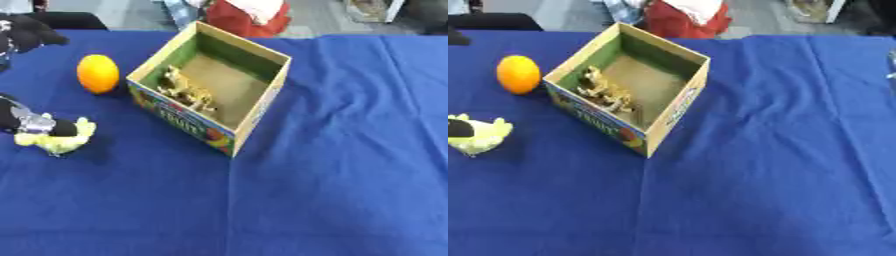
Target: Pick up objects on the table and place them in the box.
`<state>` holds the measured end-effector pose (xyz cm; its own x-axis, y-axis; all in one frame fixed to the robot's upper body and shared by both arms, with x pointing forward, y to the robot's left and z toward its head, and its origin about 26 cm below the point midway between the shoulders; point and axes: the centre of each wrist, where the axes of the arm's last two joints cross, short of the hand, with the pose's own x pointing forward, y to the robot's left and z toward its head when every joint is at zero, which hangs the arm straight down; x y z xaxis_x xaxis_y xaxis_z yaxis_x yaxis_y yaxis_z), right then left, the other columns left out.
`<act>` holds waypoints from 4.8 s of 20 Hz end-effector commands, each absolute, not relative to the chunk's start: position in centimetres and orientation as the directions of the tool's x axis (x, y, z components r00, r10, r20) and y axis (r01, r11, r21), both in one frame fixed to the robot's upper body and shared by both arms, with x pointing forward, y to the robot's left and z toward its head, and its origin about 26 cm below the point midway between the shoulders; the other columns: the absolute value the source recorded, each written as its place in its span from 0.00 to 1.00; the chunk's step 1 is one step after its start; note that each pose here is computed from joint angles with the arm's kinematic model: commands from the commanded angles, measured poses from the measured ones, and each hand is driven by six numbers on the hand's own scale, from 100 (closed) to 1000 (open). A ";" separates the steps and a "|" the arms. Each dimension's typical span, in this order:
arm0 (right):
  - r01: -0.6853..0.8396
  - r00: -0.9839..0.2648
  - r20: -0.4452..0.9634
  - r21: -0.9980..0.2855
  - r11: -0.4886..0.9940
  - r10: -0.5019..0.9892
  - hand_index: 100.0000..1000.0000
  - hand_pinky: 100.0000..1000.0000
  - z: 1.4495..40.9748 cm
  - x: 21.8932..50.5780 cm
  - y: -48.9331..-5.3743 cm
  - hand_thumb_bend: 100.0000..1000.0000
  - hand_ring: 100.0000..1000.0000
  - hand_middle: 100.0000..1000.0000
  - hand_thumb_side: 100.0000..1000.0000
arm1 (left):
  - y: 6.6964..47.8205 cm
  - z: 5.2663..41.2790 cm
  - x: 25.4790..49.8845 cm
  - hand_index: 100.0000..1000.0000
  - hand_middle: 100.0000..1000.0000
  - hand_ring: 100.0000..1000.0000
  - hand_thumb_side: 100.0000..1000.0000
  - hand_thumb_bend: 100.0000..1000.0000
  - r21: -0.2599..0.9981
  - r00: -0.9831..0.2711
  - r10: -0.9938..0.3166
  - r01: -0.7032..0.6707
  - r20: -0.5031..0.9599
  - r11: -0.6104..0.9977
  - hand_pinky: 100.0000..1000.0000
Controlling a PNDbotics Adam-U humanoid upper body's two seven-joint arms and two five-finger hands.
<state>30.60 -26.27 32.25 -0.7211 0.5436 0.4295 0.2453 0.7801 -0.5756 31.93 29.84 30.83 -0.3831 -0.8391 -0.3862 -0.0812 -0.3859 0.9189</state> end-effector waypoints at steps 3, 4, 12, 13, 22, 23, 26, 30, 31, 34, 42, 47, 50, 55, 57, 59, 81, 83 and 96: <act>0.292 -0.715 0.407 -0.566 0.771 0.569 0.84 0.66 33.0 30.0 -27.2 0.00 0.72 0.56 0.89 | 30.2 31.2 32.2 0.99 0.87 0.96 0.86 0.84 0.905 -0.364 -0.840 -0.017 -0.402 -0.425 0.68; 0.294 -0.712 0.409 -0.566 0.771 0.571 0.84 0.66 33.0 30.0 -27.3 0.00 0.72 0.56 0.90 | 30.2 31.1 32.3 0.99 0.88 0.96 0.86 0.84 0.904 -0.362 -0.843 -0.001 -0.399 -0.427 0.68; 0.308 -0.698 0.420 -0.555 0.773 0.580 0.83 0.66 32.8 30.0 -27.6 0.00 0.71 0.56 0.90 | 30.6 29.9 33.5 1.00 0.88 0.96 0.88 0.87 0.892 -0.314 -0.869 0.123 -0.382 -0.436 0.69; 0.309 -0.696 0.423 -0.553 0.774 0.580 0.83 0.66 32.7 30.0 -27.6 0.00 0.71 0.56 0.90 | 30.7 29.8 33.6 1.00 0.88 0.96 0.88 0.86 0.889 -0.306 -0.871 0.133 -0.384 -0.439 0.70; 0.309 -0.693 0.438 -0.537 0.785 0.573 0.83 0.67 32.5 30.0 -27.6 0.00 0.71 0.56 0.90 | 31.5 27.8 35.3 0.98 0.85 0.94 0.87 0.79 0.876 -0.227 -0.893 0.210 -0.389 -0.435 0.66; 0.310 -0.692 0.439 -0.536 0.785 0.573 0.83 0.67 32.5 30.0 -27.7 0.00 0.71 0.56 0.90 | 31.6 27.6 35.6 0.97 0.85 0.94 0.87 0.78 0.876 -0.220 -0.896 0.217 -0.385 -0.430 0.65; 0.311 -0.690 0.444 -0.530 0.789 0.571 0.83 0.67 32.4 30.0 -27.7 0.00 0.71 0.56 0.90 | 32.0 26.9 36.2 0.96 0.84 0.93 0.86 0.75 0.877 -0.207 -0.904 0.240 -0.373 -0.417 0.64; 0.314 -0.688 0.453 -0.519 0.795 0.567 0.83 0.67 32.3 30.1 -27.7 0.00 0.71 0.56 0.90 | 32.5 25.9 37.0 0.94 0.82 0.92 0.86 0.72 0.875 -0.197 -0.915 0.277 -0.352 -0.397 0.60; 0.315 -0.687 0.454 -0.517 0.796 0.567 0.83 0.67 32.3 30.1 -27.7 0.00 0.71 0.56 0.90 | 32.6 25.7 37.2 0.93 0.81 0.91 0.86 0.71 0.874 -0.197 -0.917 0.287 -0.347 -0.392 0.59; 0.317 -0.685 0.457 -0.514 0.797 0.567 0.83 0.67 32.3 30.1 -27.7 0.00 0.71 0.56 0.90 | 33.0 25.2 37.6 0.92 0.80 0.90 0.85 0.66 0.874 -0.191 -0.926 0.314 -0.325 -0.371 0.55; 0.315 -0.682 0.465 -0.509 0.801 0.564 0.82 0.67 32.1 30.1 -27.7 0.00 0.71 0.56 0.91 | 33.8 24.5 38.2 0.90 0.78 0.87 0.73 0.47 0.856 -0.167 -0.935 0.375 -0.314 -0.354 0.50; 0.315 -0.678 0.473 -0.505 0.803 0.563 0.82 0.67 32.0 30.1 -27.7 0.00 0.71 0.56 0.91 | 34.0 24.1 38.5 0.89 0.76 0.85 0.56 0.10 0.860 -0.151 -0.944 0.390 -0.294 -0.330 0.47; 0.316 -0.672 0.478 -0.505 0.803 0.565 0.82 0.66 31.9 30.1 -27.7 0.00 0.71 0.56 0.91 | 33.9 24.1 38.5 0.87 0.74 0.84 0.45 0.00 0.871 -0.153 -0.954 0.392 -0.257 -0.297 0.45; 0.320 -0.666 0.482 -0.505 0.801 0.570 0.82 0.66 31.8 30.2 -27.7 0.00 0.71 0.56 0.92 | 33.7 24.9 38.2 0.85 0.72 0.81 0.32 0.00 0.896 -0.156 -0.963 0.358 -0.220 -0.263 0.42; 0.321 -0.664 0.485 -0.503 0.803 0.569 0.82 0.66 31.9 30.2 -27.5 0.00 0.71 0.56 0.92 | 33.4 25.6 37.9 0.85 0.72 0.81 0.32 0.00 0.907 -0.157 -0.964 0.332 -0.216 -0.258 0.41; 0.325 -0.659 0.487 -0.504 0.801 0.574 0.82 0.66 32.0 30.2 -27.3 0.00 0.71 0.56 0.92 | 33.3 26.3 37.5 0.84 0.71 0.81 0.34 0.00 0.919 -0.159 -0.965 0.305 -0.208 -0.249 0.41; 0.287 -0.683 0.490 -0.501 0.816 0.541 0.82 0.66 32.2 30.3 -26.5 0.00 0.71 0.56 0.93 | 25.5 37.0 33.8 0.56 0.43 0.57 0.18 0.00 0.935 -0.201 -0.940 -0.284 -0.275 -0.213 0.12; 0.269 -0.700 0.486 -0.498 0.824 0.523 0.82 0.66 32.3 30.4 -26.1 0.00 0.71 0.56 0.92 | 24.4 37.4 34.1 0.56 0.43 0.57 0.18 0.00 0.924 -0.229 -0.935 -0.335 -0.271 -0.186 0.11; 0.218 -0.748 0.469 -0.494 0.842 0.469 0.81 0.67 32.6 30.4 -25.3 0.00 0.71 0.55 0.92 | 18.7 36.9 39.3 0.58 0.46 0.60 0.17 0.00 0.908 -0.385 -0.873 -0.396 -0.298 -0.135 0.15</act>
<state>30.87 -25.34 31.82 -0.7277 0.4722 0.4974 0.2111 0.8442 -0.4927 39.15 18.95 36.18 -0.3913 -0.8771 -0.2785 -0.3709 -0.1267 0.9200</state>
